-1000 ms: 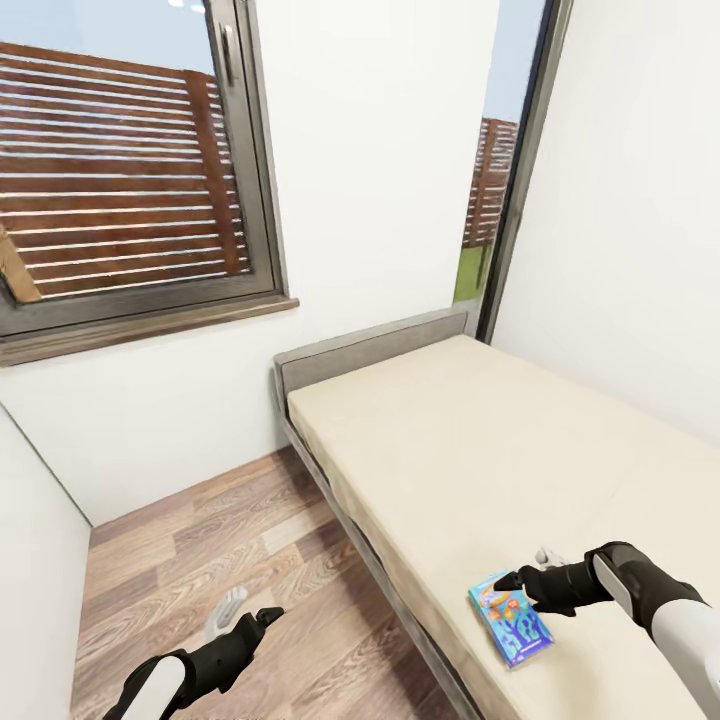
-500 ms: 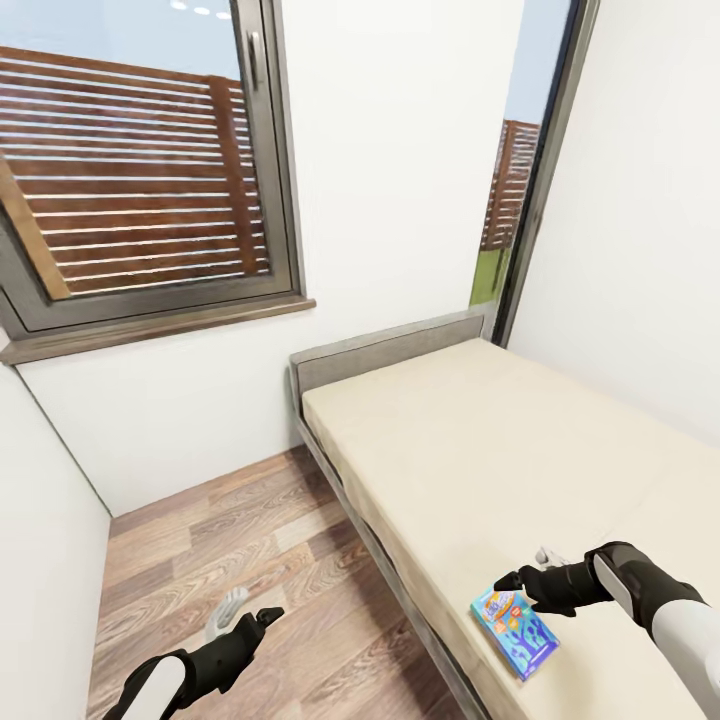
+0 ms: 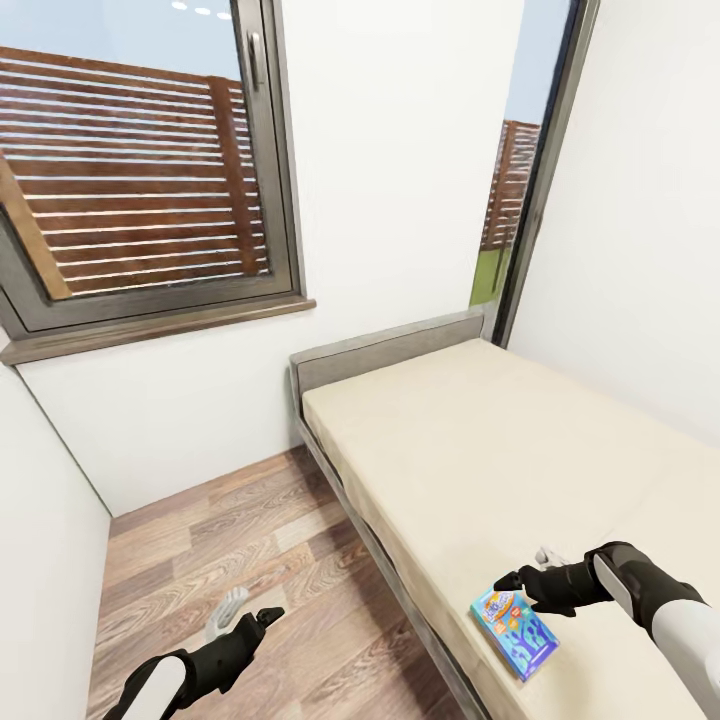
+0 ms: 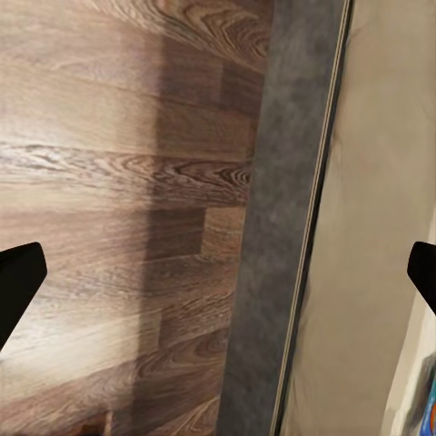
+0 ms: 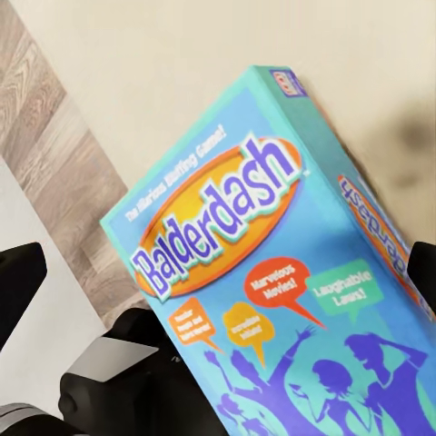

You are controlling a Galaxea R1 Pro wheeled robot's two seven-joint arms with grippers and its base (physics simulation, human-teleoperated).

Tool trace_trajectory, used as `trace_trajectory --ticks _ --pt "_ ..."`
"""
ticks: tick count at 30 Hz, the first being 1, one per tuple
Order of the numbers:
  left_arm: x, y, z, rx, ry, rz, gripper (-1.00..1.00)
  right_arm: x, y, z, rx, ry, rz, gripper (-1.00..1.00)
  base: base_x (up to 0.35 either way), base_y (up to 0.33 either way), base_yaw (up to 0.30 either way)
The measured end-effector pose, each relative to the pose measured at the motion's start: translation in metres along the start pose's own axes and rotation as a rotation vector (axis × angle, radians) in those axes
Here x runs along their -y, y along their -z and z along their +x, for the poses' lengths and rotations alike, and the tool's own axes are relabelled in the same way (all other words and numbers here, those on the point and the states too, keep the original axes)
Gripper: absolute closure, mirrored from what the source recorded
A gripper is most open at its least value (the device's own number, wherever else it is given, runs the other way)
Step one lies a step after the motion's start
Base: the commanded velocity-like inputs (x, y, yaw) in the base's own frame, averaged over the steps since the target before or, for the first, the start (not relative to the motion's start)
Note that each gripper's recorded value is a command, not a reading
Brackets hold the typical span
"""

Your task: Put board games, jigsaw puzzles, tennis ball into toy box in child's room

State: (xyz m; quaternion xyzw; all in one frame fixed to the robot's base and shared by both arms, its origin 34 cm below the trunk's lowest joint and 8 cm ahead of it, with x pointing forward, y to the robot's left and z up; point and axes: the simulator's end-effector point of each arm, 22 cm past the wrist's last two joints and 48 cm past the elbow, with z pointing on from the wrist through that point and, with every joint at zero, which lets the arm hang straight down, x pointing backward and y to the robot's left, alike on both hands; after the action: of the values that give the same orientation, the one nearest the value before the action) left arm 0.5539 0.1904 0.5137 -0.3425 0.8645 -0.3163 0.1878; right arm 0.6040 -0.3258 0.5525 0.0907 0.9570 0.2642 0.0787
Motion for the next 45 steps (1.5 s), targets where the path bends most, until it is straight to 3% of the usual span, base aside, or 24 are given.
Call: trace_trajectory --ticks 36,45 --pt "-0.0002 0.0002 -0.0004 0.000 -0.001 -0.001 -1.00 -0.0020 -0.0022 0.0011 -0.004 0.004 0.001 -1.00 -0.044 -0.021 0.002" --pt "-0.0005 0.0004 -0.0007 0.001 -0.001 -0.001 -1.00 -0.0020 -0.0025 0.0012 -0.005 0.005 0.002 -1.00 -0.001 0.000 0.152"
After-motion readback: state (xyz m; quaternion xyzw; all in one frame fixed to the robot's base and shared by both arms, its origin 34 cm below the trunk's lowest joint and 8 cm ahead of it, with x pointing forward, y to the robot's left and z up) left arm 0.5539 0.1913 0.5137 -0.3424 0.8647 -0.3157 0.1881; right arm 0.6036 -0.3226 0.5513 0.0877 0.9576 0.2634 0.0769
